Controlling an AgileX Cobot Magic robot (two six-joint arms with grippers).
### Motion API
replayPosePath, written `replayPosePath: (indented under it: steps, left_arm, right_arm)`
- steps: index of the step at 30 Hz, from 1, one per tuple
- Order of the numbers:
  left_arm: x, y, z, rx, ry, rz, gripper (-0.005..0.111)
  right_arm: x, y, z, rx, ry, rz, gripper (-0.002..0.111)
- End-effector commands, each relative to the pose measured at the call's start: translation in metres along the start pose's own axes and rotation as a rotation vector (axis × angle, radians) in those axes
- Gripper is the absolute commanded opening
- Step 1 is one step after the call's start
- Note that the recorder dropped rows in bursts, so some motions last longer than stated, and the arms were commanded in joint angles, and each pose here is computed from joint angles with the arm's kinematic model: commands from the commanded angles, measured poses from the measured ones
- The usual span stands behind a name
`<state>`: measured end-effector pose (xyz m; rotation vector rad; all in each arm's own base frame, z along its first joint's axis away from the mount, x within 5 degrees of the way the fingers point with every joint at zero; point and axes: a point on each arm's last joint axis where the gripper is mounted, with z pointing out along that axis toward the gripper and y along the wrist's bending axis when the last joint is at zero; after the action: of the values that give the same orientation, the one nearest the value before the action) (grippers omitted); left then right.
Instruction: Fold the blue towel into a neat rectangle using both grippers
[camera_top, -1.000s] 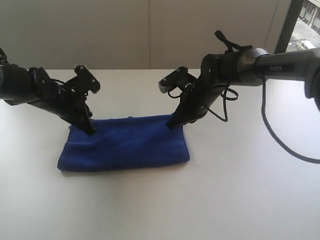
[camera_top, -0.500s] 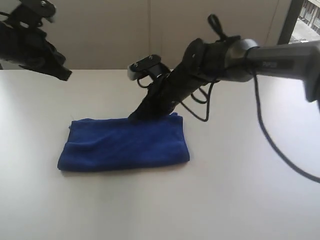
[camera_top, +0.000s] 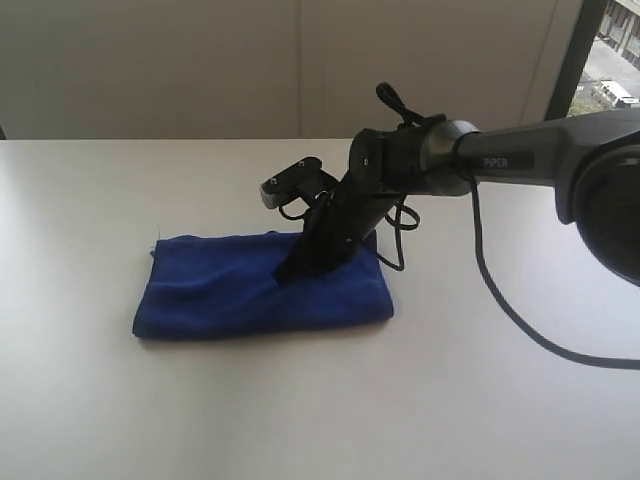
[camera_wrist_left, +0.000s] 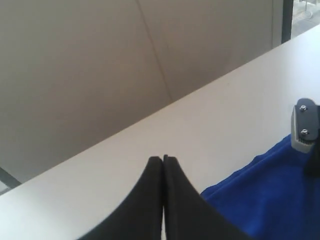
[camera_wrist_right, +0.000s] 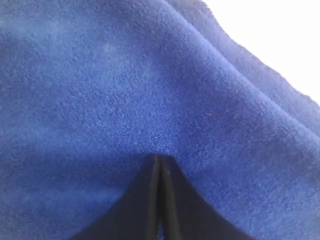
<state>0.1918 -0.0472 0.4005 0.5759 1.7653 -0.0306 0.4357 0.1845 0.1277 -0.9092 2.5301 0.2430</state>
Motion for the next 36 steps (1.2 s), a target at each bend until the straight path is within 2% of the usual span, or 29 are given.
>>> replayPosePath:
  steps: [1, 5, 9, 15, 18, 22, 24, 25, 28, 31, 33, 35, 36]
  left_arm:
    - [-0.003, -0.009, -0.041, 0.016, -0.041, 0.004, 0.0]
    - [-0.005, -0.013, -0.076, -0.011, -0.087, 0.06, 0.0]
    - [-0.004, -0.02, -0.104, -0.018, -0.129, 0.068, 0.0]
    - [0.005, -0.027, -0.131, -0.018, -0.104, 0.086, 0.0]
    - [0.008, -0.027, -0.14, -0.041, -0.1, 0.055, 0.0]
    - [0.012, -0.028, -0.144, -0.047, -0.078, 0.03, 0.0]
    - [0.022, -0.032, -0.142, -0.015, -0.015, -0.001, 0.0]
    - [0.028, -0.034, -0.14, -0.013, -0.008, -0.004, 0.0]
    - [0.052, -0.041, -0.134, -0.021, -0.006, -0.077, 0.0]
    - [0.083, -0.052, -0.126, 0.006, 0.007, -0.162, 0.0]
    - [0.116, -0.068, -0.12, 0.065, 0.026, -0.233, 0.0]
    - [0.149, -0.086, -0.117, 0.125, 0.007, -0.315, 0.0]
    - [0.154, -0.088, -0.117, 0.129, 0.001, -0.319, 0.0]
  right_arm:
    - [0.008, -0.004, 0.002, 0.022, 0.064, 0.01, 0.0]
    - [0.013, -0.005, 0.002, 0.037, 0.117, 0.075, 0.0]
    - [0.016, -0.007, 0.001, 0.067, 0.156, 0.091, 0.0]
    - [0.01, -0.008, -0.007, 0.086, 0.115, 0.097, 0.0]
    - [-0.006, -0.008, -0.036, 0.111, 0.022, 0.087, 0.0]
    - [-0.025, -0.004, -0.101, 0.15, -0.097, 0.055, 0.0]
    - [-0.026, 0.01, -0.186, 0.193, -0.247, 0.037, 0.0]
    - [-0.022, 0.014, -0.203, 0.208, -0.282, 0.033, 0.0]
    - [0.007, 0.03, -0.257, 0.25, -0.398, 0.054, 0.0]
    - [0.056, 0.048, -0.295, 0.29, -0.483, 0.099, 0.0]
    - [0.119, 0.069, -0.314, 0.295, -0.571, 0.151, 0.0]
    - [0.19, 0.089, -0.308, 0.281, -0.669, 0.209, 0.0]
    - [0.205, 0.093, -0.303, 0.279, -0.688, 0.217, 0.0]
